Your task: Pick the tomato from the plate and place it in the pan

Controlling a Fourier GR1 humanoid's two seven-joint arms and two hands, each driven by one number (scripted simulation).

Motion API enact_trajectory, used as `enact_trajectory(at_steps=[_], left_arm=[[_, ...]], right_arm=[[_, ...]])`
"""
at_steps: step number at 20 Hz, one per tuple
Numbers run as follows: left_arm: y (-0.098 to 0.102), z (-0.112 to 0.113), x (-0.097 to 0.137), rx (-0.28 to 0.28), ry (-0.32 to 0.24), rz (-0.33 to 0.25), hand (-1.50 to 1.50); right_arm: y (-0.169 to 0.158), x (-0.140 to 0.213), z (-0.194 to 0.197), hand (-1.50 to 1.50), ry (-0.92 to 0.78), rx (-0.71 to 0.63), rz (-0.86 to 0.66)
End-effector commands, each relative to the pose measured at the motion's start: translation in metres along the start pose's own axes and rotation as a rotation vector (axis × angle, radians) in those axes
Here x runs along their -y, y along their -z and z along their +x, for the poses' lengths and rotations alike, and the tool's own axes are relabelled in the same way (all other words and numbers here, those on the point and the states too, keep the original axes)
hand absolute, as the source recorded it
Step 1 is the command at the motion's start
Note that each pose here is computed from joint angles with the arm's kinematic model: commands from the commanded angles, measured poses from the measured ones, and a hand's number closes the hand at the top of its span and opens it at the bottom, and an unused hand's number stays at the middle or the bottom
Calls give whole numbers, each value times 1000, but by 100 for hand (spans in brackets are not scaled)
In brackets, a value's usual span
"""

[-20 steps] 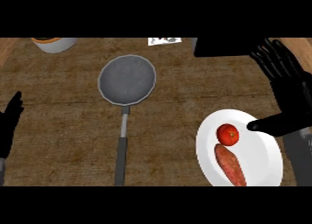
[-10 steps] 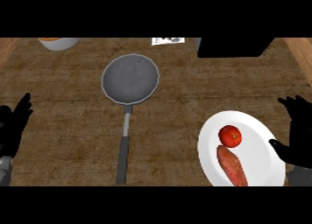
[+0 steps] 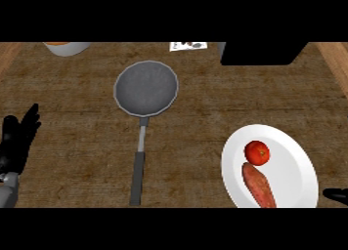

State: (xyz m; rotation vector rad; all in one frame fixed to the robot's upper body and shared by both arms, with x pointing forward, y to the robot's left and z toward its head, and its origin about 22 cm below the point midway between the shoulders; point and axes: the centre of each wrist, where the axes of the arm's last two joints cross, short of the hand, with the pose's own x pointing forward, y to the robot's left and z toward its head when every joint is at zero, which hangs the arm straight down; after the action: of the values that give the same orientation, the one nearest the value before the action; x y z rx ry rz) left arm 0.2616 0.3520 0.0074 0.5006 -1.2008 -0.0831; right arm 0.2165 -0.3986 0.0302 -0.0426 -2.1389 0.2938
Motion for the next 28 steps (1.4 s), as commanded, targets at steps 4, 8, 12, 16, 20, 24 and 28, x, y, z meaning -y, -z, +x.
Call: enact_trajectory(at_steps=[4,8,12,16,20,24,28], left_arm=[[2,3,0,-15,10,-2,0],[9,5,3,-6,0,-1,0],[7,7,-11,0,-5,-10,0],[-8,3,14,13,9,-14,0],[6,10,-9,1,16,1,0],[7,1,7,-6,-5,-19,0],[14,13,3,2,3,-5,0]], right_arm=[[24,6,50,-150,-388,-122,291],[41,-12,65,-150,-533,-201,374],[48,-48,78,-150,-633,-259,437],[45,-74,64,-150,-682,-335,522],[30,-88,58,-150,-686,-366,550],[58,-83,40,-150,-714,-411,525],[26,-82,26,-150,-780,-421,557]])
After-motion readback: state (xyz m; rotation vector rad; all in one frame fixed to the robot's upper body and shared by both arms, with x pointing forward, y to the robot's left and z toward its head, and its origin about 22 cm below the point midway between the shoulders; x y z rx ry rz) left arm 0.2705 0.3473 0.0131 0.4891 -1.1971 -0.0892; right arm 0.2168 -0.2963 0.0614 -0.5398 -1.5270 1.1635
